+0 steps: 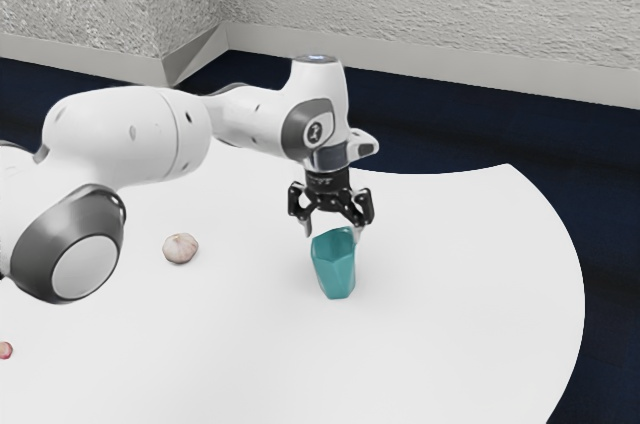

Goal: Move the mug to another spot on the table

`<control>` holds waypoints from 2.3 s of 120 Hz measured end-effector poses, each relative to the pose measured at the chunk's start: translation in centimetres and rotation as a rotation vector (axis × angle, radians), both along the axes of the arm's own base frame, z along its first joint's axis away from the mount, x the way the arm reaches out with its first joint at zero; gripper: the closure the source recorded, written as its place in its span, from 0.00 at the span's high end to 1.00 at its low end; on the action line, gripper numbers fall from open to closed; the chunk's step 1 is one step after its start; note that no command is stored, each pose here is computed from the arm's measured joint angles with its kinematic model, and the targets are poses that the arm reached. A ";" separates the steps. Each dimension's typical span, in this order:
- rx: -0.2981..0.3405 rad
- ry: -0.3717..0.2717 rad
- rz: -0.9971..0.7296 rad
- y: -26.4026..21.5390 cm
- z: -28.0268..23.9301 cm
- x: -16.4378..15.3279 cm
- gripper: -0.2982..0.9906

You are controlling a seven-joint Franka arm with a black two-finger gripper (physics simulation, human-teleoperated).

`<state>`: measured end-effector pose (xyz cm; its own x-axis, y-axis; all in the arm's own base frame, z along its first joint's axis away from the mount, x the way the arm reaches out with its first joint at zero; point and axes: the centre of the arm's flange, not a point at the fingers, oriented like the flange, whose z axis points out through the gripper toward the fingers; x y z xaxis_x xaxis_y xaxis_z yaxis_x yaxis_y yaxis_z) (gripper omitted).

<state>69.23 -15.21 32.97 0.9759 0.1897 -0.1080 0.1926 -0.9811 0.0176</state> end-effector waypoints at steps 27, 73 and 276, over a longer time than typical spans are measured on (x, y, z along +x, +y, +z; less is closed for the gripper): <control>0.005 0.013 0.091 0.3 -1.4 0.2 0.77; 0.001 0.002 0.190 0.6 -2.2 1.6 0.68; -0.111 0.287 0.315 9.7 4.1 -1.9 0.19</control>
<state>67.33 -5.51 37.02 0.7995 0.4453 -0.4031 0.4948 -0.8687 0.0215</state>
